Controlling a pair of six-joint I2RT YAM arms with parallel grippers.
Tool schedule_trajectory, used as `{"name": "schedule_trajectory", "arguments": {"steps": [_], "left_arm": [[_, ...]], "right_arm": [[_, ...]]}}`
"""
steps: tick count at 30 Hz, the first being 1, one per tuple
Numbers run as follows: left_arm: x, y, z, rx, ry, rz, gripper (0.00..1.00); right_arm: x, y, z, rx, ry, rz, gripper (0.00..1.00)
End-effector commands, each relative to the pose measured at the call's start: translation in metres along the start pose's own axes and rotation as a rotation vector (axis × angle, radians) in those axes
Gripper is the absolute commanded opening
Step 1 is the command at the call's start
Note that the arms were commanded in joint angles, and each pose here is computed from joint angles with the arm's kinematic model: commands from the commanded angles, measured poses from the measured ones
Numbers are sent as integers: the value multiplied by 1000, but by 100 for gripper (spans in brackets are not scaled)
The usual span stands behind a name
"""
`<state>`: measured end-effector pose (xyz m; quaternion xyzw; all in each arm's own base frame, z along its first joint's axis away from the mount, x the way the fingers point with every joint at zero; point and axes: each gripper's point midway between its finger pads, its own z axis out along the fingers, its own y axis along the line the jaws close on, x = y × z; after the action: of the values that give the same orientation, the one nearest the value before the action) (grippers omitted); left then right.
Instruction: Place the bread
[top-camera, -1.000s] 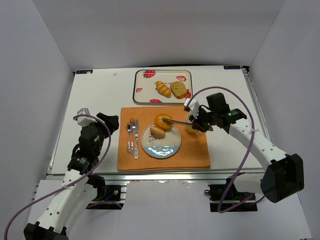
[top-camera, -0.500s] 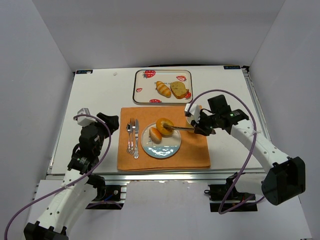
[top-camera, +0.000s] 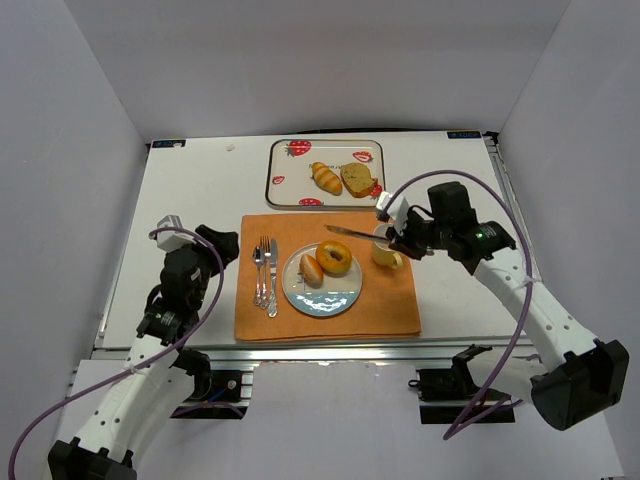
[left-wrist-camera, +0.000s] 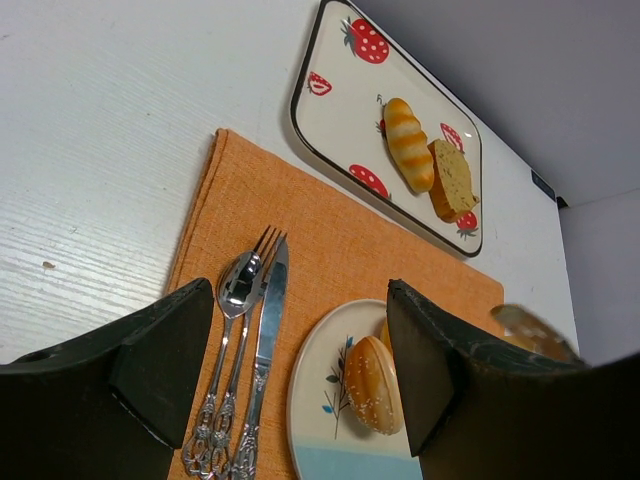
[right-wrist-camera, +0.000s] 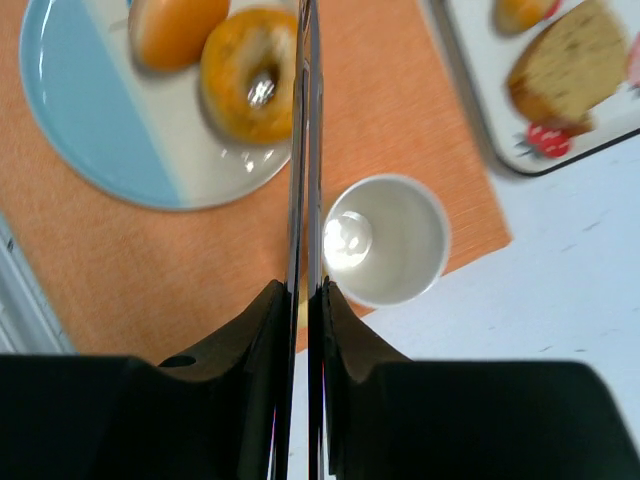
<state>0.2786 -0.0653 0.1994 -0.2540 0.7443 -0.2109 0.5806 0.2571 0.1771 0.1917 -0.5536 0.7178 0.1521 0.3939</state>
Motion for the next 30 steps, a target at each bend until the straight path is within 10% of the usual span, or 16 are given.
{"name": "schedule_trajectory", "arguments": {"steps": [1,7,8,12,24,25,30], "left_arm": [[-4,-5,1,15,-10,-1,79],[-4,-7,1,26,-11,-4,65],[-5,-7,1,28,-11,-5,41],[-4,-7,2,26,-6,-2,2],[-4,-10,2,30,7,7,71],[-3,-10,2,34,10,8,73],[5,-18,2,78,47,-3,75]], "right_arm": [[-50,-29,-20,131,-147,-11,3],[-34,-102,-45,520,-228,277,0],[-27,-109,-47,571,-245,348,0],[57,-140,-49,824,-125,597,0],[197,-121,6,745,104,791,6],[204,-114,10,718,138,793,32],[218,-106,7,666,176,810,73]]}}
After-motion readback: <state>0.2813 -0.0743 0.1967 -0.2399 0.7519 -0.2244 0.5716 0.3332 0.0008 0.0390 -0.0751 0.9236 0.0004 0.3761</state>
